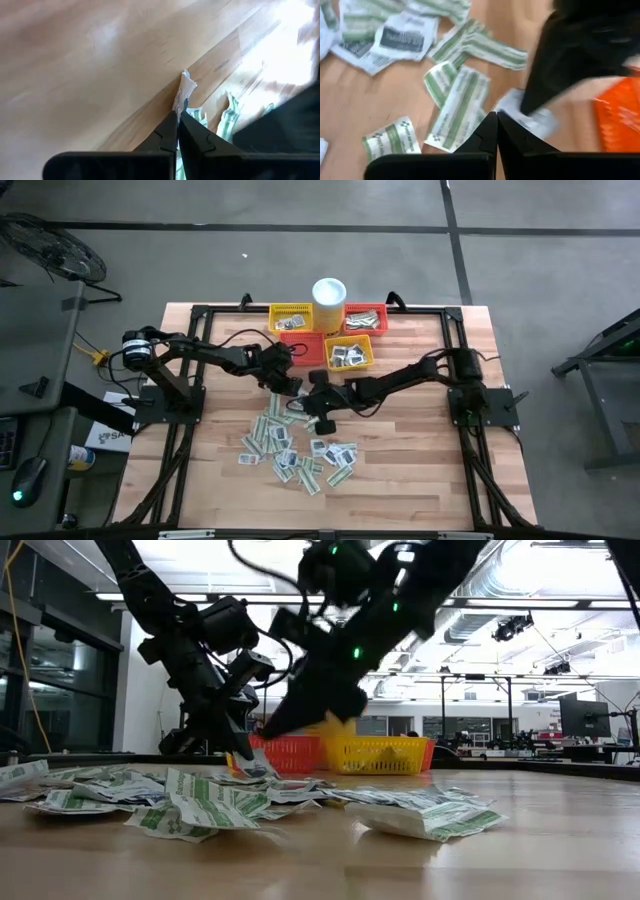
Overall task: Pick & Place First Aid Supplies
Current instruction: Put the black towelette pack into the bottom yellow basket
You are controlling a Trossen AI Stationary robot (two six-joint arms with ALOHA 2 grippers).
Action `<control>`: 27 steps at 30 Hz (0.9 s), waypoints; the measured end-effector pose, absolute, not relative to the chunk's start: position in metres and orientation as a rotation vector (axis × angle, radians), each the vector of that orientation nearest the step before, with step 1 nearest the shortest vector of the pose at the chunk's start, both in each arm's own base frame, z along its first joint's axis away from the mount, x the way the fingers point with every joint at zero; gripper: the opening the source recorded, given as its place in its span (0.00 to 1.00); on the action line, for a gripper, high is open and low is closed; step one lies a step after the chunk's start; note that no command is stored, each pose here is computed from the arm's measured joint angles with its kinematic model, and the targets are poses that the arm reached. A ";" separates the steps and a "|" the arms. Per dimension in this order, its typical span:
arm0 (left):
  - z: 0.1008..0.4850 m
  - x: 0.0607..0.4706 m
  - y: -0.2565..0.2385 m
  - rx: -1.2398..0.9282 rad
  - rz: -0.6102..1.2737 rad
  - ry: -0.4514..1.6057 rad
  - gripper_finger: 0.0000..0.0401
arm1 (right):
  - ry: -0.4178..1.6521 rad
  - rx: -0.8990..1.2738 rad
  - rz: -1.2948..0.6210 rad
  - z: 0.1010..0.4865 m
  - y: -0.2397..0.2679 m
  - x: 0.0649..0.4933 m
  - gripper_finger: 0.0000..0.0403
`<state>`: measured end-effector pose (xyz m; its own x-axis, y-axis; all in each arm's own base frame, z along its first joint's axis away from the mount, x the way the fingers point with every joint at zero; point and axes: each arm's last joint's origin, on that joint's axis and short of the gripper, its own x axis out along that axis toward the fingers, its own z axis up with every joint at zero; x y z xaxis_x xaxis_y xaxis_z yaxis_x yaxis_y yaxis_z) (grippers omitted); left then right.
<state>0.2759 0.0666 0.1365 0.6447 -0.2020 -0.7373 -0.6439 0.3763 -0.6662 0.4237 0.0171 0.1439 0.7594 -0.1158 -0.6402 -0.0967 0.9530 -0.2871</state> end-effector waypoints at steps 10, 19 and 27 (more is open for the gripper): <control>0.161 0.277 0.066 -1.075 0.227 0.789 0.00 | 0.763 0.005 -0.205 0.224 0.011 0.379 0.00; 0.221 0.275 0.070 -0.919 0.243 0.540 0.00 | 0.747 0.147 -0.383 0.282 0.002 0.328 0.00; 0.264 0.287 0.078 -0.822 0.331 0.337 0.00 | 0.789 0.195 -0.570 0.312 -0.013 0.280 0.00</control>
